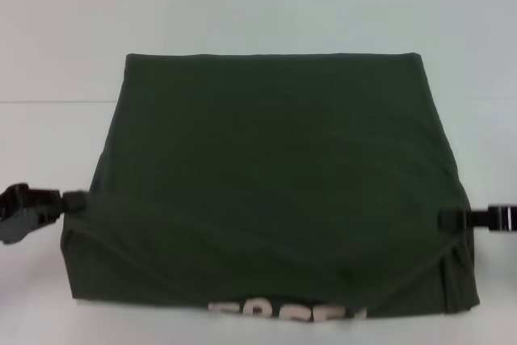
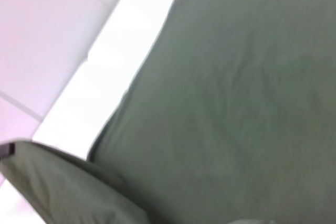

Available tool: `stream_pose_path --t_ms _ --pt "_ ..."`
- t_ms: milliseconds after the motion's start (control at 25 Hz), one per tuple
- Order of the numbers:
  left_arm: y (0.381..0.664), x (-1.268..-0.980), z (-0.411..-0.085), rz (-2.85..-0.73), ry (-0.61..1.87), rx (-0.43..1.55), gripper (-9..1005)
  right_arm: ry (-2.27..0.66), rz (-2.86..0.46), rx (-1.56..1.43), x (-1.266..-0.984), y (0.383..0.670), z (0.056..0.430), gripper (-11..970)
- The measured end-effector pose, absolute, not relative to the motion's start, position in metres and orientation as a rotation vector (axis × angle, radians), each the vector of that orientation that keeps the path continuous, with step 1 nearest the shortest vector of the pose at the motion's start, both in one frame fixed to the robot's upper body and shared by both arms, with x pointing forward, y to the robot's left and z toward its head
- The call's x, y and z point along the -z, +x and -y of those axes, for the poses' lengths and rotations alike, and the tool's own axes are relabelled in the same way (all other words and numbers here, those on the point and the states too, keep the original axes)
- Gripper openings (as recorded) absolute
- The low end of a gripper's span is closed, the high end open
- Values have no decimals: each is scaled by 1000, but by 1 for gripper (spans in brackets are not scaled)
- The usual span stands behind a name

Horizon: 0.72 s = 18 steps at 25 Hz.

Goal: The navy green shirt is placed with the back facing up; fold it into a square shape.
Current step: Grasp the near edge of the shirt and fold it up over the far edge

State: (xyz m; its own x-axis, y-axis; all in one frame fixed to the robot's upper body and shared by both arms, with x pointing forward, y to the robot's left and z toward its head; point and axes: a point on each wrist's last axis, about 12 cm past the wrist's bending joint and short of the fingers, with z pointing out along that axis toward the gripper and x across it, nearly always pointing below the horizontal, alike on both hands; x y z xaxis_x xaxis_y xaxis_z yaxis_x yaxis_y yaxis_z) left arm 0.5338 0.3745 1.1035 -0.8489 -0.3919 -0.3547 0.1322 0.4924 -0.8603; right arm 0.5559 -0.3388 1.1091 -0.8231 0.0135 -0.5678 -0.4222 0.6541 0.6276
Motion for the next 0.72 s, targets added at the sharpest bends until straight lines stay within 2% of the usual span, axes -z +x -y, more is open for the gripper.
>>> stream_pose_path --t_ms 400,720 --pt "542 -1088 -361 -2073 -319 1279 51 -157 -2152 -1023 -1103 570 336 60" --pt "547 -1076 -356 -1970 -390 1239 52 -30 -2092 -925 -1084 579 328 59"
